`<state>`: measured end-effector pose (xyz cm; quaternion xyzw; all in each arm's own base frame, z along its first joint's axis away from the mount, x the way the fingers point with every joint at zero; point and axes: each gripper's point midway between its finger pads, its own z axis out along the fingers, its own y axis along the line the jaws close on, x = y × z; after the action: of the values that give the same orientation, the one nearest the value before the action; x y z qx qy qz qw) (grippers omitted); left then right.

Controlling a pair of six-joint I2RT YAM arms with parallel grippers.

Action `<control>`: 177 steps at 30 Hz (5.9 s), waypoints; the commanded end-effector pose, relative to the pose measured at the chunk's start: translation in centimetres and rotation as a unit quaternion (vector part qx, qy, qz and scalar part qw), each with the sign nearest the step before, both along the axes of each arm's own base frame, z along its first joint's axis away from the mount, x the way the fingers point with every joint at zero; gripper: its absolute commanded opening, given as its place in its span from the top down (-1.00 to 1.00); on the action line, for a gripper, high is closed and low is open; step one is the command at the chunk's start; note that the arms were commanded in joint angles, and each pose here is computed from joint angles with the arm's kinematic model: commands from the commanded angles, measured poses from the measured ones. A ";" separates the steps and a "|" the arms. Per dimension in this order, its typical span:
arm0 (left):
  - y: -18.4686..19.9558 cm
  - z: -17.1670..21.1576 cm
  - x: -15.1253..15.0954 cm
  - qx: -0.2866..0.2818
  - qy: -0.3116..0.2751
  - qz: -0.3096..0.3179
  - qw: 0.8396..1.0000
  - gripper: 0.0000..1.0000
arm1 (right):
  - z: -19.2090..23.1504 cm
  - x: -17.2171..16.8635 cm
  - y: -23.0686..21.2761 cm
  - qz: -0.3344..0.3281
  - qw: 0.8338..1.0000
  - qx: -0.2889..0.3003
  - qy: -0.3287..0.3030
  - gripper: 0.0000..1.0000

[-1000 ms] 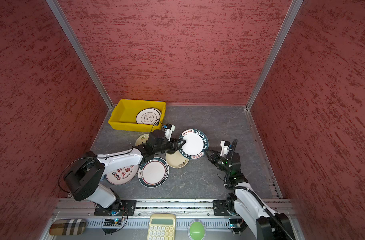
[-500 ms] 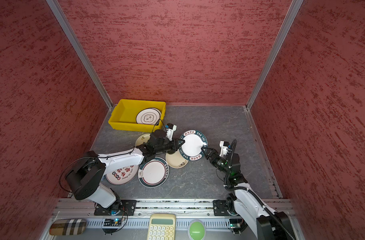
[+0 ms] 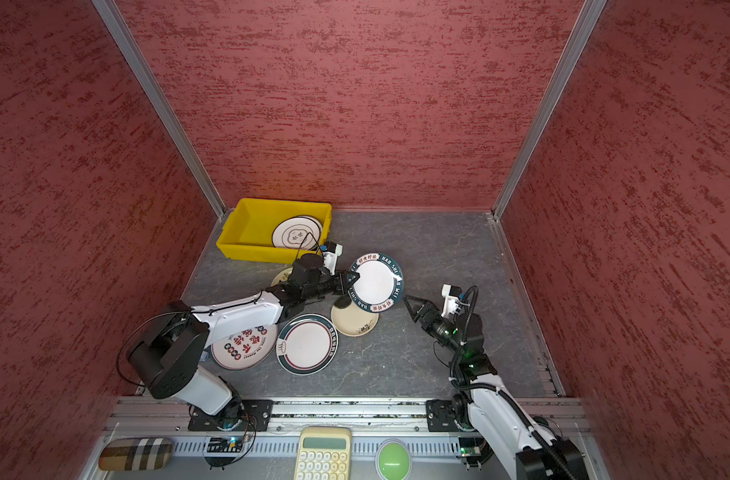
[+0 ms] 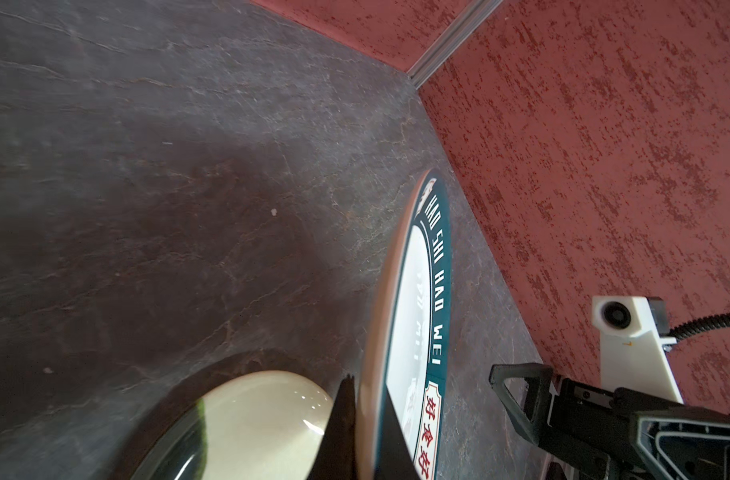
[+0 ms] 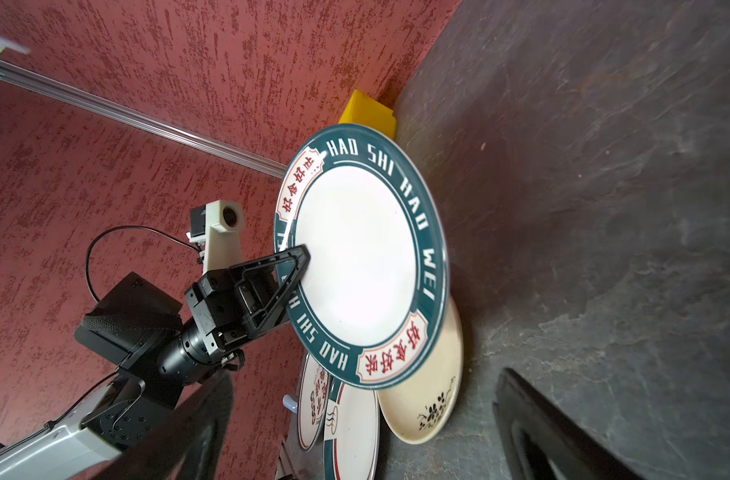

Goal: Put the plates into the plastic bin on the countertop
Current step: 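Close the left gripper on the green-rimmed plate rim while right holds it, then carry the green-rimmed plate into the yellow bin with left gripper while right withdraws, then lower the green-rimmed plate flat into the bin and open the left gripper, then pull the left gripper back from the bin while right moves toward the cream flower plate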

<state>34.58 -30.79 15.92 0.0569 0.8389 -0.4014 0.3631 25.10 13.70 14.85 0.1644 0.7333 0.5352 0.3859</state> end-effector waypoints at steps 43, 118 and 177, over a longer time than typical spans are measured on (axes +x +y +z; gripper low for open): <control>29.8 6.4 17.7 -0.013 0.039 0.330 0.943 1.00 | -1.5 -1.2 -1.0 -0.027 1.000 -0.011 0.007 -0.98; 25.2 -3.2 19.8 0.440 0.119 0.234 0.859 -0.99 | -3.1 -0.9 -1.2 -0.016 0.994 -0.091 0.064 -0.98; 18.8 2.9 -5.6 0.078 0.049 0.171 0.981 -0.99 | -6.7 2.7 8.2 0.110 0.975 -0.133 0.138 -0.23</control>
<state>28.81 -11.74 18.19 -0.0847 0.8899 -0.2573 0.3671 26.54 20.96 6.81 0.1107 0.8700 0.4315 0.2114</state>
